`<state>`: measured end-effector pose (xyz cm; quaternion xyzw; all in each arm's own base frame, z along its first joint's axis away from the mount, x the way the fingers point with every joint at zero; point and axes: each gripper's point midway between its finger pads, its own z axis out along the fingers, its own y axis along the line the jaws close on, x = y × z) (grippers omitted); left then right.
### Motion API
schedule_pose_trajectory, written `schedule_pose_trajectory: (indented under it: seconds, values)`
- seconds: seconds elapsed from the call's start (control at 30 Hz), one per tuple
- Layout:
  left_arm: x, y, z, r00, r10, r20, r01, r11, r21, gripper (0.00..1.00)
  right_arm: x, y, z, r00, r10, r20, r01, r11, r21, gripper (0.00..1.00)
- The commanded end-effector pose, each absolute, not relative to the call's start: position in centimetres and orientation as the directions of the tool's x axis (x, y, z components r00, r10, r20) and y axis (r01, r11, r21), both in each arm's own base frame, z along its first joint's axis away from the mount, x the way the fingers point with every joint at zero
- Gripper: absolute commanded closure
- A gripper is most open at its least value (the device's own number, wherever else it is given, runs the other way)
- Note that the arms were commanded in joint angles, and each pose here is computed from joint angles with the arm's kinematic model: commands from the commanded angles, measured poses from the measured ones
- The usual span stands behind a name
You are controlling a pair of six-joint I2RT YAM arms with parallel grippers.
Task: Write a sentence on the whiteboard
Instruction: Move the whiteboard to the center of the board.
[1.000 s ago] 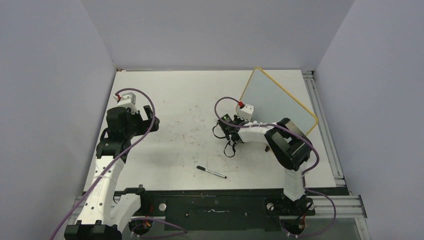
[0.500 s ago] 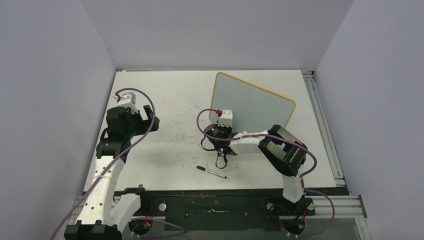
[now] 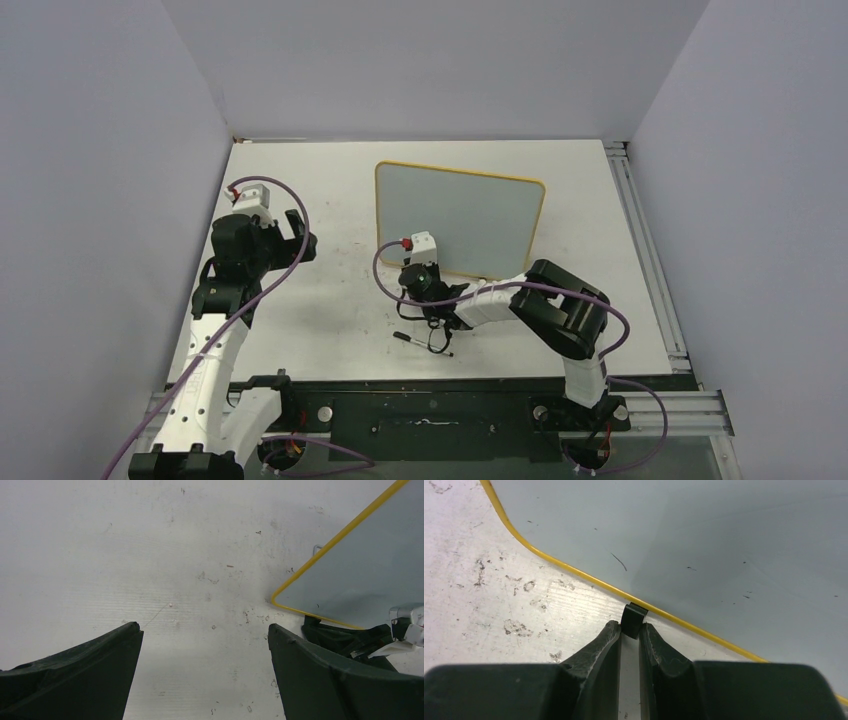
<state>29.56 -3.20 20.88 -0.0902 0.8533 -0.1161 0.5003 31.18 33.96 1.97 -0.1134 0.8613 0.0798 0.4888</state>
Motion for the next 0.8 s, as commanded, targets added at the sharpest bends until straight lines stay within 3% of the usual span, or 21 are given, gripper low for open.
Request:
schedule_pose_trajectory:
  seconds: [0.0,0.37,0.7,0.77]
  values:
    - [30.3,-2.7,22.8,-0.405,-0.263,-0.876,-0.029,0.961,-0.275,0.04,28.0,39.7,4.1,-0.459,-0.145,-0.877,-0.534,0.833,0.142,0.95]
    - [30.3,-2.6,22.8,-0.402,-0.261,-0.878,-0.030,0.962,-0.272,0.04,24.7,42.3,4.5,-0.403,-0.235,-0.884,-0.711,0.689,0.141,0.95]
    - [30.2,-2.6,23.2,-0.386,-0.258,-0.886,-0.028,0.963,-0.268,0.04,23.1,41.5,3.8,-0.401,-0.288,-0.870,-0.745,0.654,0.127,0.95]
    - [30.1,-2.5,23.3,-0.380,-0.258,-0.888,-0.026,0.963,-0.268,0.04,23.0,41.5,4.3,-0.402,-0.287,-0.870,-0.746,0.653,0.129,0.91]
